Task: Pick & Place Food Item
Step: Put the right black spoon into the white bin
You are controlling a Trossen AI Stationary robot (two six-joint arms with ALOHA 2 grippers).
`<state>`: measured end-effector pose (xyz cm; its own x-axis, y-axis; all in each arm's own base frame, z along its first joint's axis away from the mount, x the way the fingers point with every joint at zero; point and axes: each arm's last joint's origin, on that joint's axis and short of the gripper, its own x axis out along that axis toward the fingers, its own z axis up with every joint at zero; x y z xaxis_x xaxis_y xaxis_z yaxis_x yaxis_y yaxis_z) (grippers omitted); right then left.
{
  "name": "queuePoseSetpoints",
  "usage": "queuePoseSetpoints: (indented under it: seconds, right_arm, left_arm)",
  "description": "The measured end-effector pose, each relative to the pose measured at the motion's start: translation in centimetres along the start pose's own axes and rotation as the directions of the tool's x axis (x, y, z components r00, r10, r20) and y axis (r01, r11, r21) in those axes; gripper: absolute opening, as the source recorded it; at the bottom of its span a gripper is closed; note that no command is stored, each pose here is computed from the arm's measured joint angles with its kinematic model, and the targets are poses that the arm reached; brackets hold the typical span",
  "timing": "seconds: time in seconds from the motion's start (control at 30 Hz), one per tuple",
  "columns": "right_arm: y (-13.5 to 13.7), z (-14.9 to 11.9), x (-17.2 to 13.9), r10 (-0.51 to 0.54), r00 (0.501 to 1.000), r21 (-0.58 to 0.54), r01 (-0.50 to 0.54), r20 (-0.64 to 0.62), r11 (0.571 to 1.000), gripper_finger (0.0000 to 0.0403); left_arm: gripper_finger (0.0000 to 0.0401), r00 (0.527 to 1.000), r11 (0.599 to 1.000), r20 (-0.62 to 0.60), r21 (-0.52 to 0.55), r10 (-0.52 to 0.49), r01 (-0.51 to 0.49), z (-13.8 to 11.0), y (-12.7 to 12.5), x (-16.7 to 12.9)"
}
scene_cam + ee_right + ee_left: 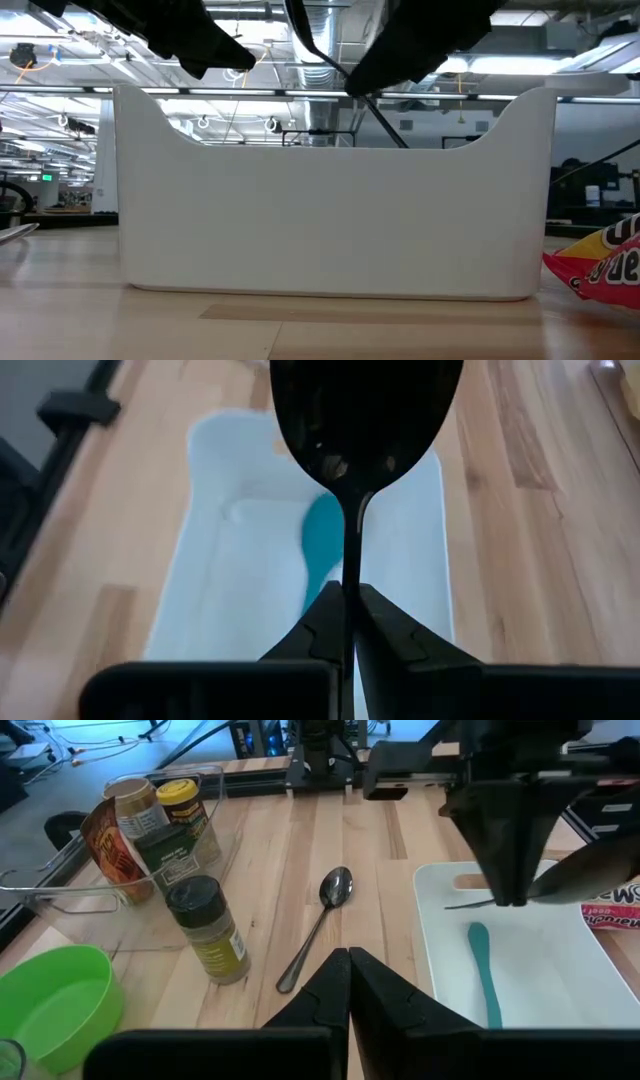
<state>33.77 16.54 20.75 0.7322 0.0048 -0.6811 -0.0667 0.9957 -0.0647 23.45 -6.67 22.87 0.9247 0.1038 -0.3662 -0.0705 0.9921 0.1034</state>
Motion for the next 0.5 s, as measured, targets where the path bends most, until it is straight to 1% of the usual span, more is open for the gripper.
queuePoseSetpoints:
  seconds: [0.27, 0.43, 0.5]
  right_arm:
    - [-0.28, -0.29, 0.08, -0.012, 0.999, -0.124, 0.008, -0.033, 0.992, 0.0007]
    - [-0.55, -0.22, 0.17, -0.018, 0.999, -0.127, 0.013, -0.033, 0.992, 0.0007]
    - [-0.53, -0.23, 0.16, -0.017, 0.999, -0.112, 0.013, -0.033, 0.994, 0.0007]
  left_arm:
    - [0.0004, 1.000, 1.000, 0.000, 0.000, 0.000, 0.000, 0.00, 0.00, -0.01]
    - [0.0004, 1.000, 1.000, 0.000, 0.000, 0.000, 0.000, 0.00, 0.00, 0.00]
    - [0.0004, 1.000, 1.000, 0.000, 0.000, 0.000, 0.000, 0.00, 0.00, 0.00]
